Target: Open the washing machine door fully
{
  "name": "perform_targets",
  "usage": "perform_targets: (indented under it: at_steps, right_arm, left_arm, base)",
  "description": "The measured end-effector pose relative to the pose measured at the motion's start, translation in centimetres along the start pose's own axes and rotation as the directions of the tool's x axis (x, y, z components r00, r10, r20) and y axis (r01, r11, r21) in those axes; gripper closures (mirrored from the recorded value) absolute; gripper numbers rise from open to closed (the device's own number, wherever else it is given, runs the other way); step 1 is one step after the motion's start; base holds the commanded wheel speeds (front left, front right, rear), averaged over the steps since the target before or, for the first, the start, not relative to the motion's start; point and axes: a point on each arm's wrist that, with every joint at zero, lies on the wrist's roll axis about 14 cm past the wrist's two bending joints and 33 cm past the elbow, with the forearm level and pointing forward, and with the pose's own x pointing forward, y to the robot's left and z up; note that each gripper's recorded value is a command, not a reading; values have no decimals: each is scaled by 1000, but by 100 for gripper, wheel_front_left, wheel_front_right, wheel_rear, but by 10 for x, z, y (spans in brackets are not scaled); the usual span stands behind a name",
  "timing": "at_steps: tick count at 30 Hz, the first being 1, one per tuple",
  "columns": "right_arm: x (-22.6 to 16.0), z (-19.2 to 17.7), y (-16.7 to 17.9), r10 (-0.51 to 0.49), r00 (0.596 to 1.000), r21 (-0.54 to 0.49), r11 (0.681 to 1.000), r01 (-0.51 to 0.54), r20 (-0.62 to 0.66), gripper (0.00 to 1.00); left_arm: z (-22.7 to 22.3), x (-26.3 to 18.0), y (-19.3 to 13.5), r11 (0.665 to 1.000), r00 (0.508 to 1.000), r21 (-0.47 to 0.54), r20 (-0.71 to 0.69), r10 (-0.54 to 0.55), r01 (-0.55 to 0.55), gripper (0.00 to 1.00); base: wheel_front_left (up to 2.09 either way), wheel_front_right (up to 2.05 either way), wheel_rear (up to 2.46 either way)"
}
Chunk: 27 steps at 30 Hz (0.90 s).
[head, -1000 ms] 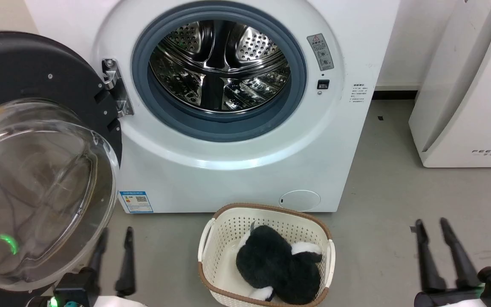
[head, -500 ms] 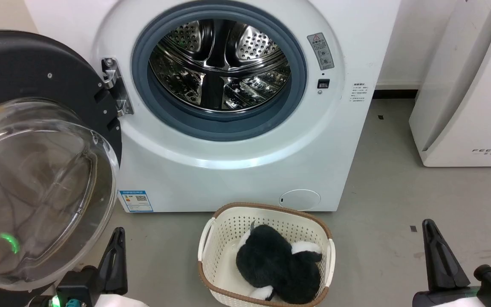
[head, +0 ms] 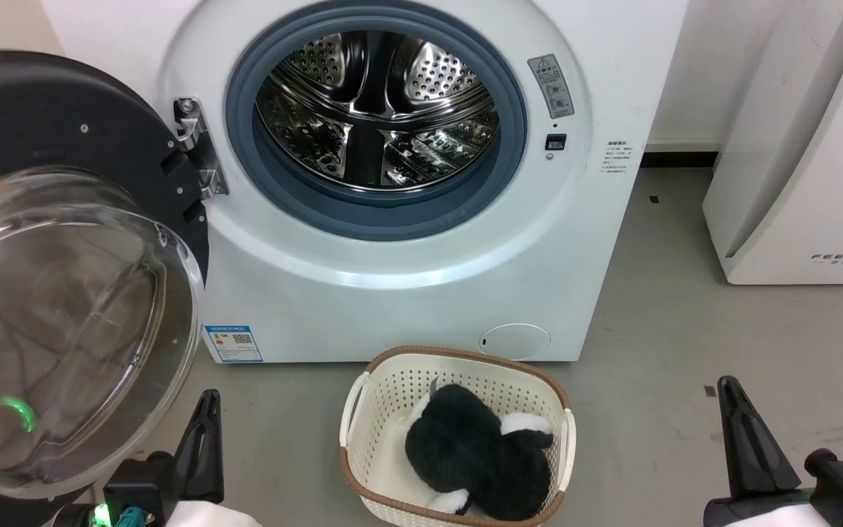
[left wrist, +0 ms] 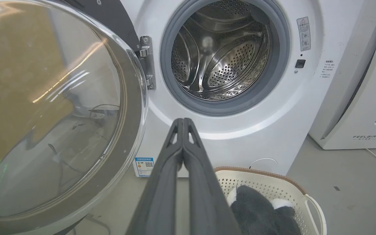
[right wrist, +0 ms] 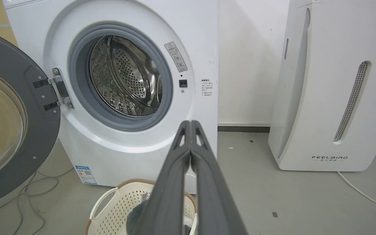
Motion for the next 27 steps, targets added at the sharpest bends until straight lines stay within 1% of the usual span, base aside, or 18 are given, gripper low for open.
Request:
perform_targets:
  at_steps: [27]
  right_arm:
    - [7, -6, 4, 18, 999, -31, 999, -19, -50, 100]
  left_arm:
    - [0, 5, -5, 1000, 999, 15, -31, -8, 8, 100]
  base:
    - [0, 0, 0]
